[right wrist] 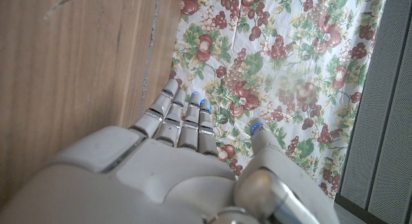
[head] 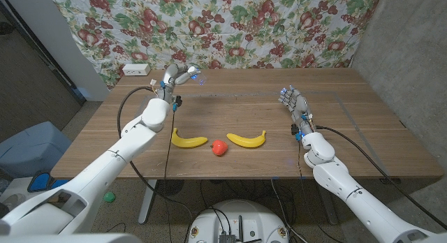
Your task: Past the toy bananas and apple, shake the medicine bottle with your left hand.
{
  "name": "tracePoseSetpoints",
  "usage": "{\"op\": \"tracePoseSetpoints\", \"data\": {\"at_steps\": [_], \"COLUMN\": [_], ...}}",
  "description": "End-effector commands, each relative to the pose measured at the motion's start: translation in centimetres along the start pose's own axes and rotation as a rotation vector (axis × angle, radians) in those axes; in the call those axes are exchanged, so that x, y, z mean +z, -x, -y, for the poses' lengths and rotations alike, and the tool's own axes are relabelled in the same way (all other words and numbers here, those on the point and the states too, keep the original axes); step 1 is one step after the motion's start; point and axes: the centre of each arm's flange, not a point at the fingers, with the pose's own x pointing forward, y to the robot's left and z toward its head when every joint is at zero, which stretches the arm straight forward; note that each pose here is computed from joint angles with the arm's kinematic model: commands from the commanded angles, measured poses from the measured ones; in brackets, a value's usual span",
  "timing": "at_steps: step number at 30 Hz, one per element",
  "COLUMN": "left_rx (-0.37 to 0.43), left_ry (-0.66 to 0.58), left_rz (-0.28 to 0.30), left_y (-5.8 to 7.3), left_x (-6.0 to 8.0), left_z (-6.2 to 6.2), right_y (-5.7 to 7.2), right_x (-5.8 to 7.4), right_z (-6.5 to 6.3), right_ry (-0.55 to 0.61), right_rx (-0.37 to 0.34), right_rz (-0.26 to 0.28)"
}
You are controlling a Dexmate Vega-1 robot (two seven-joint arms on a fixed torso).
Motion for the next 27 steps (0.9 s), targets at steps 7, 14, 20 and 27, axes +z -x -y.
{"op": "tracePoseSetpoints", "data": {"at_steps": [7,14,20,27], "left_rx": [-0.001,-0.139,-0.22,-0.343], "left_ry": [-0.003,-0.071,-0.103,-0.141], "left_rz": [-0.005,-0.03,-0.056,-0.108], "left_y": [0.1,-0.7,-1.1,-1.5], "left_x": [0.1,0.6,0.8,1.0], "left_z": [0.5,0.9,1.3,1.9], "right_y": [-0.4,-0.3,-0.2,-0.1], "right_x": [0.0,0.0,-0.1,-0.1], "right_z": [0.5,0.7,0.8,0.9], "right_ry": [-0.003,-0.007,-0.01,-0.01], "right_rx": [0.001,0.002,0.001,0.005], "right_rz": [-0.002,-0.001,0.0,0.002]}}
